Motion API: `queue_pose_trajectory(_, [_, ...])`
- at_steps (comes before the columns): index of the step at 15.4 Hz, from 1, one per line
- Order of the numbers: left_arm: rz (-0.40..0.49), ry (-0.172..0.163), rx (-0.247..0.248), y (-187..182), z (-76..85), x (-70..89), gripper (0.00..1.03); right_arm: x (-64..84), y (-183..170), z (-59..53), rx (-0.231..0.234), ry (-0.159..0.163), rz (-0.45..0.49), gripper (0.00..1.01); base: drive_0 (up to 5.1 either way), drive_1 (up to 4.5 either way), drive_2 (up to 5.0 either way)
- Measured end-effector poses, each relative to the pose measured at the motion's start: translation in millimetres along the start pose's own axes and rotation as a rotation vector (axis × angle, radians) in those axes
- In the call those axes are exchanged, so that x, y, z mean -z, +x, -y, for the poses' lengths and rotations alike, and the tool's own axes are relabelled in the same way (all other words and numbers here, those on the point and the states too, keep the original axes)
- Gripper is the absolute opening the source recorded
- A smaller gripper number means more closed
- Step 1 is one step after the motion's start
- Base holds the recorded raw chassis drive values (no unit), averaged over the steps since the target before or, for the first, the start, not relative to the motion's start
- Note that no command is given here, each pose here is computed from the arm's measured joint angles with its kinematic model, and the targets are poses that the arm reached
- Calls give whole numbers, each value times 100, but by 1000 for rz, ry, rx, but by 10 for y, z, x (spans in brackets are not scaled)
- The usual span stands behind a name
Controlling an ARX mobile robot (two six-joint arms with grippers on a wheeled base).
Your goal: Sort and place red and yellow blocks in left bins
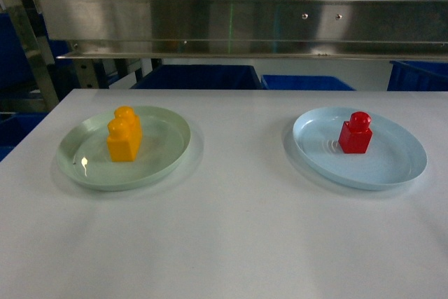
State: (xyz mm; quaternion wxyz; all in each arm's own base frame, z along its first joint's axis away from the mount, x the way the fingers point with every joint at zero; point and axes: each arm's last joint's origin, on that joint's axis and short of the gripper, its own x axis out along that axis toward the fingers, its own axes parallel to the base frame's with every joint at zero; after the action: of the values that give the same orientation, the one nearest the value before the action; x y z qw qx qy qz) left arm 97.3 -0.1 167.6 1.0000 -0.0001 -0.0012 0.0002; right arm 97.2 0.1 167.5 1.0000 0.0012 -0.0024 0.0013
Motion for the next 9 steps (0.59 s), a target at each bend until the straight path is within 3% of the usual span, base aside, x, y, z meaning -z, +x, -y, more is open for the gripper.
queue_pose_trajectory(5, [0, 0, 0, 0, 0, 0, 98, 0, 0, 0, 0, 0, 0, 98, 0, 0, 0])
queue_pose_trajectory(6, [-1, 0, 4, 4, 2, -3, 98, -16, 19, 1, -24, 10, -6, 98, 0, 0, 0])
queue_pose_trajectory(7, [-20, -9, 25, 46, 11, -71, 98, -134, 100, 5, -36, 57, -57, 98, 0, 0, 0])
queue_pose_trajectory(8, [-19, -13, 28, 145, 11, -271, 98, -365, 228, -8, -69, 99, -69, 98, 0, 0, 0])
queue_pose_trajectory(9, [15, -15, 35, 339, 8, -602, 98, -725, 461, -51, -128, 137, -51, 98, 0, 0, 0])
